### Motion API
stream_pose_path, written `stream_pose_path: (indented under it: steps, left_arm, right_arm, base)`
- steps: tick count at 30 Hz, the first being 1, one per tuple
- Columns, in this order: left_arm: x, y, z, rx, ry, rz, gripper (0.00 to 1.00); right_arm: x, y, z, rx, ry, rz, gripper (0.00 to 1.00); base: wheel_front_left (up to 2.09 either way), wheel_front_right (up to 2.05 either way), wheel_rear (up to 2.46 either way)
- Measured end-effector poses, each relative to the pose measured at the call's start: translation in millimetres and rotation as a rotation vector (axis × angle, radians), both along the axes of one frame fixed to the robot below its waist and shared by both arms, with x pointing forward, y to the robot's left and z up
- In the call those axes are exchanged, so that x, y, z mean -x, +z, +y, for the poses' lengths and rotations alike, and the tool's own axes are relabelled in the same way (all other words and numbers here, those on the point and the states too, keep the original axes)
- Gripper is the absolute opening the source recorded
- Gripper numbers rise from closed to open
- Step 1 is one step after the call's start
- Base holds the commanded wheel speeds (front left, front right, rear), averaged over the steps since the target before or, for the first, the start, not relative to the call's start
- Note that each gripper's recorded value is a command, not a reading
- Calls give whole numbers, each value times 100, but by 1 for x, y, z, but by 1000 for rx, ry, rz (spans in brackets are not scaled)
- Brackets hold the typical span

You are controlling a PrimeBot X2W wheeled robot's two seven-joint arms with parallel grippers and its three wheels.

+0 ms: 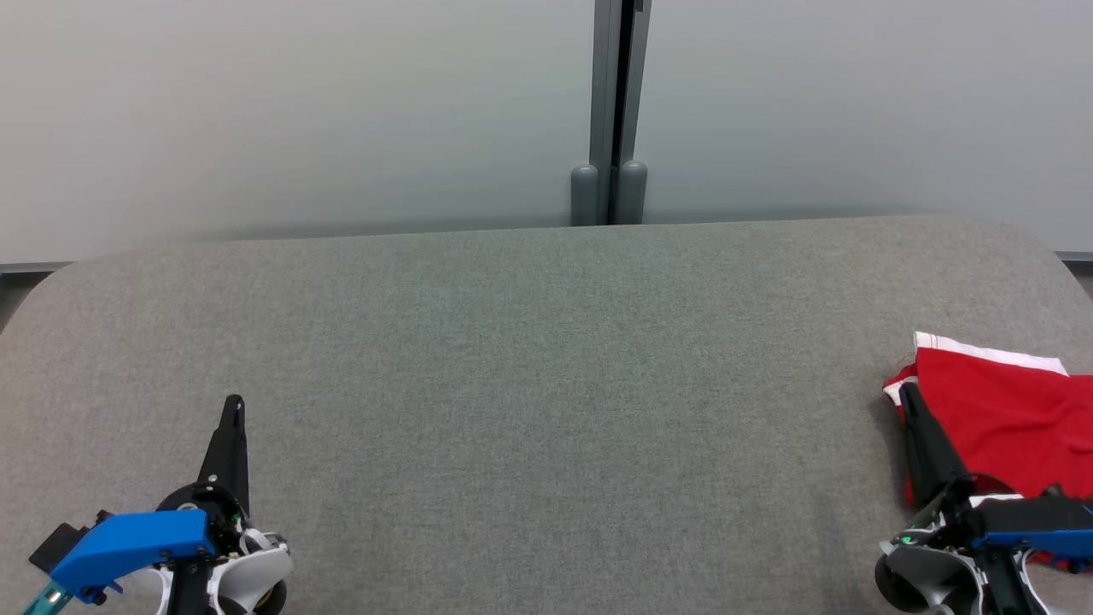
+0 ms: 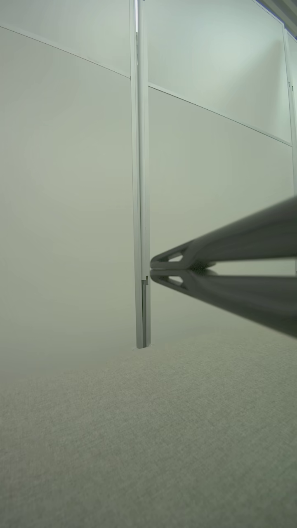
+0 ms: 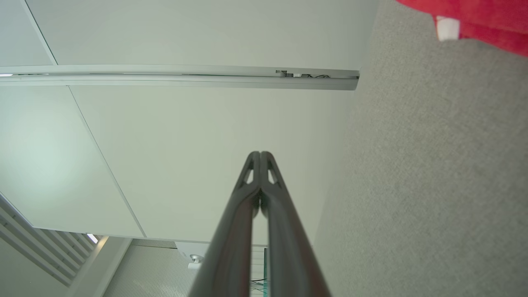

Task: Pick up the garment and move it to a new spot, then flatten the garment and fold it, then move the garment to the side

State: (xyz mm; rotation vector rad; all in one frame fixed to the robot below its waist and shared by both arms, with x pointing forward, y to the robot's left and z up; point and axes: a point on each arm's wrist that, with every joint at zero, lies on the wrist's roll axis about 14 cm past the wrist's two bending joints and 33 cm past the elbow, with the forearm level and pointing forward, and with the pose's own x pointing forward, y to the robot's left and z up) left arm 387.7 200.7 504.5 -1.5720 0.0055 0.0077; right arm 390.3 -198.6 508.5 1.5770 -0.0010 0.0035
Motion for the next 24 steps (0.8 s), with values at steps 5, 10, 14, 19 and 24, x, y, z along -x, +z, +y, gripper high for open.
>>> stream_pose_path:
  steps: [5,10,14,19,24]
  left_arm:
    - [0,0,0,0,0,0,0]
    - [0,0,0,0,0,0,0]
    - [0,0,0,0,0,0,0]
    - [0,0,0,0,0,0,0]
    - [0,0,0,0,0,0,0]
  right_arm:
    - [0,0,0,0,0,0,0]
    - [0,0,0,0,0,0,0]
    - [0,0,0,0,0,0,0]
    - [0,0,0,0,0,0,0]
    - [0,0,0,0,0,0,0]
  base:
    - [0,0,0]
    - [0,0,0]
    - [0,0,0]
    - [0,0,0]
    - [0,0,0]
